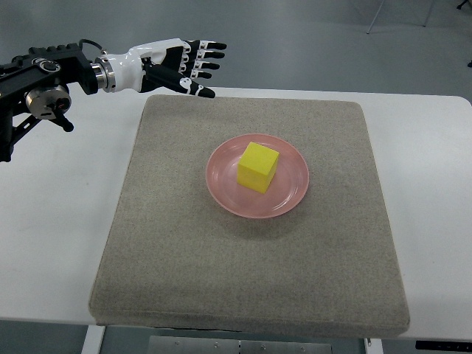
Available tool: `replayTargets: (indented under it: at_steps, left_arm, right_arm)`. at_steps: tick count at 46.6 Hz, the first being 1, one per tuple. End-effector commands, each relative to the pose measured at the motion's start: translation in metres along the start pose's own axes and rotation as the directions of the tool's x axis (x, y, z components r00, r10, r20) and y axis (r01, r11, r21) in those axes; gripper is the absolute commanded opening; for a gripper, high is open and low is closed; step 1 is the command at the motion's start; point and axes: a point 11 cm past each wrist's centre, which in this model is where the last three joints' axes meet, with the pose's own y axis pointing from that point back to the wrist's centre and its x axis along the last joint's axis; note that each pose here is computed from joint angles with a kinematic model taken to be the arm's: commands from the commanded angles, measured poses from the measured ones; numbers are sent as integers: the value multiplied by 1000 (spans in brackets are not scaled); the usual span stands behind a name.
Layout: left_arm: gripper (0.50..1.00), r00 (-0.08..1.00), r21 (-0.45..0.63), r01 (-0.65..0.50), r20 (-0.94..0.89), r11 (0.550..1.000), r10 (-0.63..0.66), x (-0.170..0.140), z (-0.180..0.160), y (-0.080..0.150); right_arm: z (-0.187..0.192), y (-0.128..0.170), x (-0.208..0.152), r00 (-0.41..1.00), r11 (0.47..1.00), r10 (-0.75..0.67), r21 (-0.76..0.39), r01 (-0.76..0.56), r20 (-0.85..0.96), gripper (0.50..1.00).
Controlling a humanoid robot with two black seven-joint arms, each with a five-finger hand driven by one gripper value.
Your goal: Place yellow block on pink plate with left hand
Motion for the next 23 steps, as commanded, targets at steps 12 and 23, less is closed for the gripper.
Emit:
replayTargets:
  at_steps: [12,23]
  left_arm:
    - [992,962,-20,-139,-242,990,130,23,-51,23]
    - [992,877,-116,-219,-459,969,143,28,-69,41]
  right_arm:
    - [0,0,0,1000,1000,0,0,0,0,924]
    - [0,0,0,1000,1000,0,0,0,0,924]
